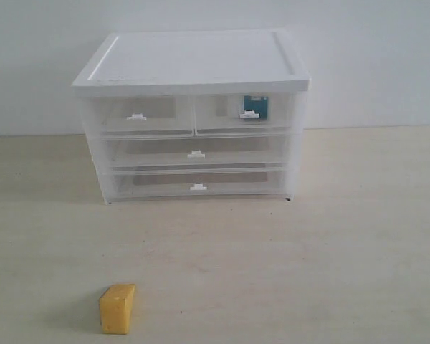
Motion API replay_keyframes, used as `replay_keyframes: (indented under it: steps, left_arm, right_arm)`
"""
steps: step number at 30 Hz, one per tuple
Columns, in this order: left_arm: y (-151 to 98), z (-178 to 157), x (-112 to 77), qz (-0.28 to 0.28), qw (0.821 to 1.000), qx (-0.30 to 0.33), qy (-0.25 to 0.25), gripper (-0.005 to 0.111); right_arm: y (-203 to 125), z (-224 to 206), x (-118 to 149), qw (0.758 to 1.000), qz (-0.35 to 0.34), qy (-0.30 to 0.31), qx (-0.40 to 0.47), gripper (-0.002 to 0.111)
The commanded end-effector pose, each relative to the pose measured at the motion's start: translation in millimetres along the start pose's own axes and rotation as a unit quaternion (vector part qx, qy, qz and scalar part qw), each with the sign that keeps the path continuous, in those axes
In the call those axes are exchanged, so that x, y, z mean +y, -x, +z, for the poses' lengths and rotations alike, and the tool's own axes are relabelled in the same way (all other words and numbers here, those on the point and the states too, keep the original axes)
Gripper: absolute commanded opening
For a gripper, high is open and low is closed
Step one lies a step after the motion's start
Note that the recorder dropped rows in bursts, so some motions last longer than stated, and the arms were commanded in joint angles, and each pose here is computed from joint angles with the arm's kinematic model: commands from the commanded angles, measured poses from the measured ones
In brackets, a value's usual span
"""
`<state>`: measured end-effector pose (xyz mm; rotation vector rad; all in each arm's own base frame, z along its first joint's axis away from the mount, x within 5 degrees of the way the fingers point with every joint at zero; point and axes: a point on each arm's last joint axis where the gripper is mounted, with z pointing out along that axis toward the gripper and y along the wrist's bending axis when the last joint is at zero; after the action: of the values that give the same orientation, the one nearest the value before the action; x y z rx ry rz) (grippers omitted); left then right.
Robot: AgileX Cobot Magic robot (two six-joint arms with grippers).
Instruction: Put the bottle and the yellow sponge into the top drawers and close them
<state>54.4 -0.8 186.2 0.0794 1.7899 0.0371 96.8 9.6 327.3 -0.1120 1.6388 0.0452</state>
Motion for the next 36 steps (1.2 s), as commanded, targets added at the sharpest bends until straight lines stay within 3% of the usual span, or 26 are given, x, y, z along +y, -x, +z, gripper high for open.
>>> replay_keyframes:
  steps: [1,9,15,28,36]
  left_arm:
    - [-1,0,0.1,-0.002,1.0,0.0,0.002,0.004]
    - [-1,0,0.1,-0.002,1.0,0.0,0.002,0.004]
    - [-1,0,0.1,-0.002,1.0,0.0,0.002,0.004]
    - [-1,0,0.1,-0.002,1.0,0.0,0.002,0.004]
    - [-1,0,0.1,-0.002,1.0,0.0,0.002,0.004]
  right_arm:
    - [-18,-21,0,0.999,0.028,0.0,-0.018,0.0]
    - [-24,-29,0,1.0,0.016,-0.002,-0.002,0.0]
    - [-47,-29,6,0.998,-0.056,0.031,-0.027,0.0]
    - [-100,-35,9,0.998,-0.017,0.049,-0.037,0.0]
    - [-117,-33,8,0.996,0.02,0.03,-0.077,0.0]
